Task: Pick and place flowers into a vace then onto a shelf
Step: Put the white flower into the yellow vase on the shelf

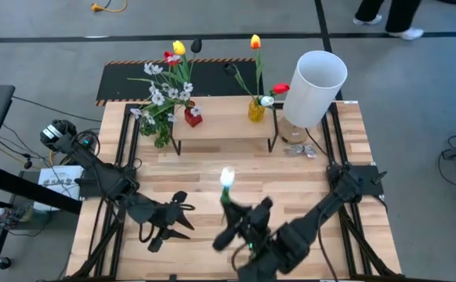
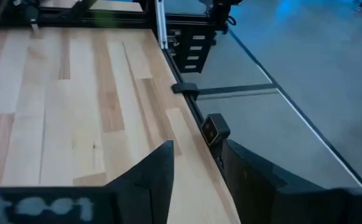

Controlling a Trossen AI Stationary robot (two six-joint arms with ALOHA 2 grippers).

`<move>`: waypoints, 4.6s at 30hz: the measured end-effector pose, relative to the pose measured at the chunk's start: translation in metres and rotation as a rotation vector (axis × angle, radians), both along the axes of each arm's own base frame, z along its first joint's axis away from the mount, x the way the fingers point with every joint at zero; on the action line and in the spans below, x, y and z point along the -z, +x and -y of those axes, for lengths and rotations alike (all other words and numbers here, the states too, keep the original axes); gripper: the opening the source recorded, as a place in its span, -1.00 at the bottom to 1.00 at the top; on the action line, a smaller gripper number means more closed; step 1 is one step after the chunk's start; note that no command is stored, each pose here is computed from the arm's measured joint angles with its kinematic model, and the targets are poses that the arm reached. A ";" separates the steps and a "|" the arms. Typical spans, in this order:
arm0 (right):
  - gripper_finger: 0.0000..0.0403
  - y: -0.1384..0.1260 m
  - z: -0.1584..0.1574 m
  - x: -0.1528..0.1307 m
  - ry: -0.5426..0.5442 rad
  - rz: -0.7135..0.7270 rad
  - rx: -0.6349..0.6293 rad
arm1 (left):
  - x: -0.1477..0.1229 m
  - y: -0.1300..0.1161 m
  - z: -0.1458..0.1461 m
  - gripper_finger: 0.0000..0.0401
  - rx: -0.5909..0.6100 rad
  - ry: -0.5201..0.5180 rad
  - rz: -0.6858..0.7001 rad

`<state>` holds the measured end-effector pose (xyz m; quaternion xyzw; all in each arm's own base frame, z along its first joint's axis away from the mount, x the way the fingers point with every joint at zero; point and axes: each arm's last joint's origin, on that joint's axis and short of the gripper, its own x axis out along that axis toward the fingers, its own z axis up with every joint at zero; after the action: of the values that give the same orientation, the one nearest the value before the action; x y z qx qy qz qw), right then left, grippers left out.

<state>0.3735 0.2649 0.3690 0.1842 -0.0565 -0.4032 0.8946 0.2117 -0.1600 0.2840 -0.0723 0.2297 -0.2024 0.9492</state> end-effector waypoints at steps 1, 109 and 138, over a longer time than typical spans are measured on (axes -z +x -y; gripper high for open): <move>-0.99 0.001 -0.007 0.007 0.036 0.013 -0.027 | 0.000 0.001 -0.001 -0.39 0.005 -0.003 -0.003; -1.00 0.129 0.142 0.045 -0.163 -0.193 0.429 | -0.024 -0.062 0.014 -1.00 0.636 -0.040 -0.002; -0.99 0.123 0.252 -0.025 -0.232 -0.416 0.627 | -0.039 -0.056 0.016 -1.00 0.560 -0.111 0.156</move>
<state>0.4968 0.0124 0.3945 -0.0301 0.0274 -0.6764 0.7354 0.1553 -0.1760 0.3233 -0.0423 0.1557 -0.4738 0.8657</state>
